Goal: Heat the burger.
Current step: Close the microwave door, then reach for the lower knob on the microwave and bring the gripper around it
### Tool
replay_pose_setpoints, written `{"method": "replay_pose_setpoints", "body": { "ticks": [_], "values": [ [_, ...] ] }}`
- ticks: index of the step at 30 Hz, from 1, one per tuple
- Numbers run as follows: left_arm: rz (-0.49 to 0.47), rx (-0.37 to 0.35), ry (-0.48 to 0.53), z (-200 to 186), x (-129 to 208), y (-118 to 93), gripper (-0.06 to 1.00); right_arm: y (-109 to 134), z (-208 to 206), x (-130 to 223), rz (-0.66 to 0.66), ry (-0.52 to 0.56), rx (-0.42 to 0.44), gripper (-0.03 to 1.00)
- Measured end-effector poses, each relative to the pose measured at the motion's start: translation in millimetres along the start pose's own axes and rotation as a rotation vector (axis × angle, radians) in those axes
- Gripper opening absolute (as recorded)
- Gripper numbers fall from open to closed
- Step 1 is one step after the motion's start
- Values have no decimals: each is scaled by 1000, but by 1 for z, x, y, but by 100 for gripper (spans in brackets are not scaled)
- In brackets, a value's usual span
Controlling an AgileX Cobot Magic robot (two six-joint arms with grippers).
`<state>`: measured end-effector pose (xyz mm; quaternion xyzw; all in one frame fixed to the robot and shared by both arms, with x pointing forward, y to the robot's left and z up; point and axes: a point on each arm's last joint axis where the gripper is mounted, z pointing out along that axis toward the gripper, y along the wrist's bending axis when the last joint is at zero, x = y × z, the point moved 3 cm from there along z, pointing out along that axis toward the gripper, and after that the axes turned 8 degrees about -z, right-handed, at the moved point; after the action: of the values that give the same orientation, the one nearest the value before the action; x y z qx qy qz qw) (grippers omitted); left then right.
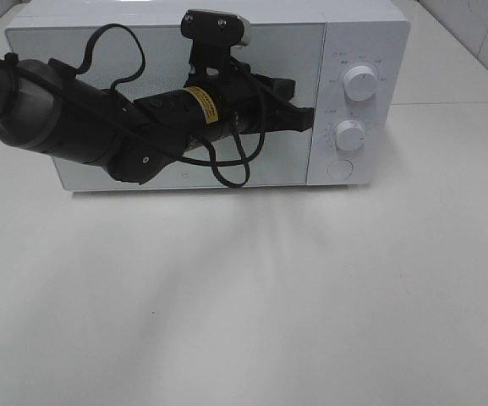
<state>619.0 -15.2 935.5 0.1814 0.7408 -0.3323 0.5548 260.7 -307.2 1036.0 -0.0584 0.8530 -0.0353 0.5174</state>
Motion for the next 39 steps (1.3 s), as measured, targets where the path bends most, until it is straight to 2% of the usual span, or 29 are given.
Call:
{"method": "replay_pose_setpoints", "body": {
  "ticks": [9,17,18,19,20,21,22,23,24,25,27,28,29,31,32,39],
  "values": [
    [0,12,4,0,0,-4,0,0,0,0,0,0,0,74],
    [10,48,-10,3,-3,-24,2,0,0,0,0,0,0,74],
    [10,55,-13,2,-4,-28,6,0,0,0,0,0,0,74],
    [13,73,-9,3,-2,-38,19,0,0,0,0,0,0,74],
    [13,73,-9,3,-2,-38,19,0,0,0,0,0,0,74],
    [17,84,12,3,2,-46,38,0,0,0,0,0,0,74],
    [17,84,12,3,2,-46,38,0,0,0,0,0,0,74],
    [17,84,33,3,5,-50,51,0,0,0,0,0,0,74],
    [11,77,92,2,14,-56,74,0,0,0,0,0,0,74],
    [11,77,92,2,14,-56,74,0,0,0,0,0,0,74],
    [8,45,205,-1,27,-62,94,0,0,0,0,0,0,74],
    [8,45,205,-1,27,-62,94,0,0,0,0,0,0,74],
    [15,22,276,-5,33,-66,97,0,0,0,0,0,0,74],
    [21,11,311,-7,36,-67,98,0,0,0,0,0,0,74],
    [33,-9,369,-12,37,-71,98,0,0,0,0,0,0,74],
    [79,-61,484,-29,27,-75,99,0,0,0,0,0,0,74]
  ]
}}
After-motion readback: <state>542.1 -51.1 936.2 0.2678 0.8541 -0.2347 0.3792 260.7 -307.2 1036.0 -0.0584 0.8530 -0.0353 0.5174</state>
